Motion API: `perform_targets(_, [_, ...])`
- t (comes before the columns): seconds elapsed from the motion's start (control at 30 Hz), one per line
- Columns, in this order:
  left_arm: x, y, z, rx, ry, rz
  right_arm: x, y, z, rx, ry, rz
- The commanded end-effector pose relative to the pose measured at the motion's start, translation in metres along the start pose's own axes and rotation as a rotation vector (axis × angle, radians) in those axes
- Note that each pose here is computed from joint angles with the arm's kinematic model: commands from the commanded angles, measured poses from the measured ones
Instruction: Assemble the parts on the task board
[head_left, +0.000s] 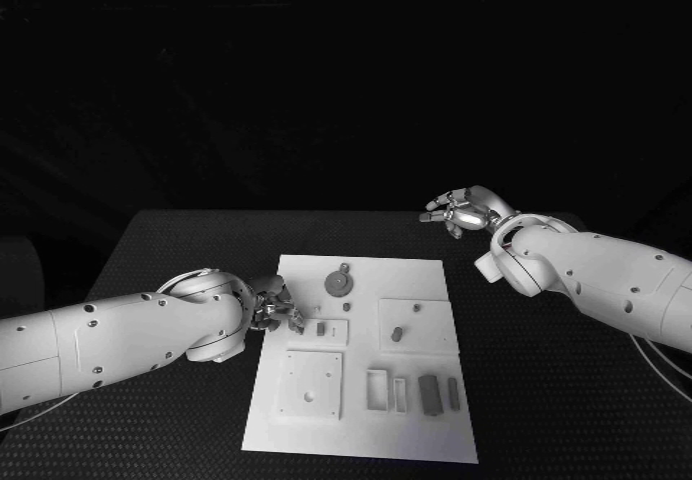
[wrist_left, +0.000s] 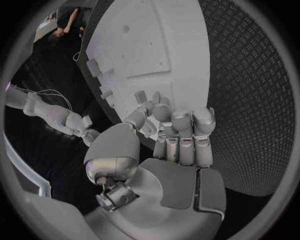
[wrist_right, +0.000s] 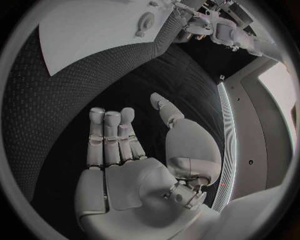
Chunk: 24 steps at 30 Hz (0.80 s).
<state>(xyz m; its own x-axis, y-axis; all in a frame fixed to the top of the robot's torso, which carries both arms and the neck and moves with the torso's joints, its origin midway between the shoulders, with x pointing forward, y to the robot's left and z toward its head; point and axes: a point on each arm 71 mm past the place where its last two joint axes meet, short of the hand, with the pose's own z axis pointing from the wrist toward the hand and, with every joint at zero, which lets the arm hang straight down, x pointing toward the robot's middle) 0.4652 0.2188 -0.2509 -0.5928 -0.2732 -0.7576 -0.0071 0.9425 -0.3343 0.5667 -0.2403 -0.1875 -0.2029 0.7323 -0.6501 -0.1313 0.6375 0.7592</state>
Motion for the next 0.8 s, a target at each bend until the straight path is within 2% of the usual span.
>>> perform_targets(0.03, [0.0012, -0.0026, 0.0001, 0.013, 0.006, 0.017, 0.0013, 0.0009, -0.0001, -0.01, 0.013, 0.002])
perform_targets(0.5, [0.0082, -0.0027, 0.0014, 0.008, 0.033, 0.03, 0.0011, 0.0008, -0.0003, -0.01, 0.014, 0.003])
perform_targets(0.8, [0.0085, -0.0029, 0.0011, 0.01, 0.03, 0.057, 0.0007, 0.0003, -0.0006, -0.009, 0.015, 0.004])
